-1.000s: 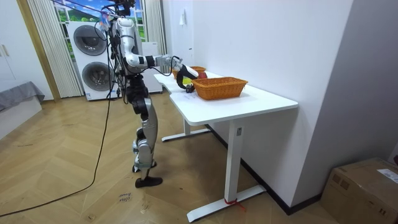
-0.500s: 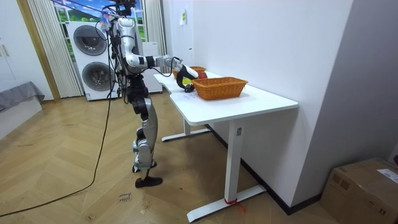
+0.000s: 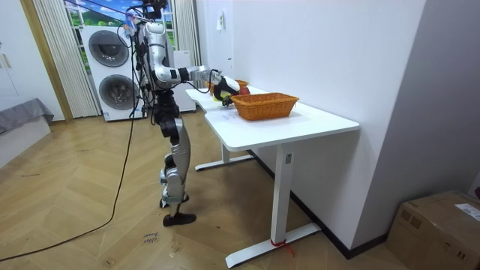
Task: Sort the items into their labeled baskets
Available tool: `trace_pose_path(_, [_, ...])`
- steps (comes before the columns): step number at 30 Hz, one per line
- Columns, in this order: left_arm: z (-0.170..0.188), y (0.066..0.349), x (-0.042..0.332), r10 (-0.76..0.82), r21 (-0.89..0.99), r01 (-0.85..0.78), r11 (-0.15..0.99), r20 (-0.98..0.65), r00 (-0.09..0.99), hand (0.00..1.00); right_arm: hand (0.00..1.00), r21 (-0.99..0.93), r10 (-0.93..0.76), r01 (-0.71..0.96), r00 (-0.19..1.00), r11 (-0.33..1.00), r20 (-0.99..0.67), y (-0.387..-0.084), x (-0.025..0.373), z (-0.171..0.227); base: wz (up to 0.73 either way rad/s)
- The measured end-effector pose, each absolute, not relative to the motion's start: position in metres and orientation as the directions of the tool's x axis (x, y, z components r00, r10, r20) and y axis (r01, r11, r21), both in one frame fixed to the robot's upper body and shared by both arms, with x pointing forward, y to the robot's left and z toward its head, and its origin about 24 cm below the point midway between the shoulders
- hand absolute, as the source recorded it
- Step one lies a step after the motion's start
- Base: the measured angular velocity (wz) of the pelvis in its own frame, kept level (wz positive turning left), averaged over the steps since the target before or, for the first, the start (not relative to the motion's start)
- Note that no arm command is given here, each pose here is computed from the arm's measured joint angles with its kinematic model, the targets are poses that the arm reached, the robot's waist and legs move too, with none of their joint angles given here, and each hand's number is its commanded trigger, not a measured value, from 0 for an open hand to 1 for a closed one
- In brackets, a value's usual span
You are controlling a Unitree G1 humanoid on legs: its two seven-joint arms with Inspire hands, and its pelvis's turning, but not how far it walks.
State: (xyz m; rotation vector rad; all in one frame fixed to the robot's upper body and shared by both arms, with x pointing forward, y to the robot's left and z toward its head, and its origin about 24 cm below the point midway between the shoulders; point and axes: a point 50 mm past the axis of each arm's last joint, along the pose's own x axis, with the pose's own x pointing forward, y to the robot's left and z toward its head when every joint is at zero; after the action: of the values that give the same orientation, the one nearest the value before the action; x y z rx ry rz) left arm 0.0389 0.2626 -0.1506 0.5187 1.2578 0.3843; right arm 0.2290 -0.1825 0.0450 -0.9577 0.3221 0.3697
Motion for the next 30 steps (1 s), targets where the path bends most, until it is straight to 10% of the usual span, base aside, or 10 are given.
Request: trace_pose_path(30, [-0.152,0.269,0.008,0.576,0.569,-0.094,0.817,-0.8,0.167,0.0,1.0,-0.696,-0.136,0.171,0.985,0.698,0.106,-0.241,0.241,0.107,0.0])
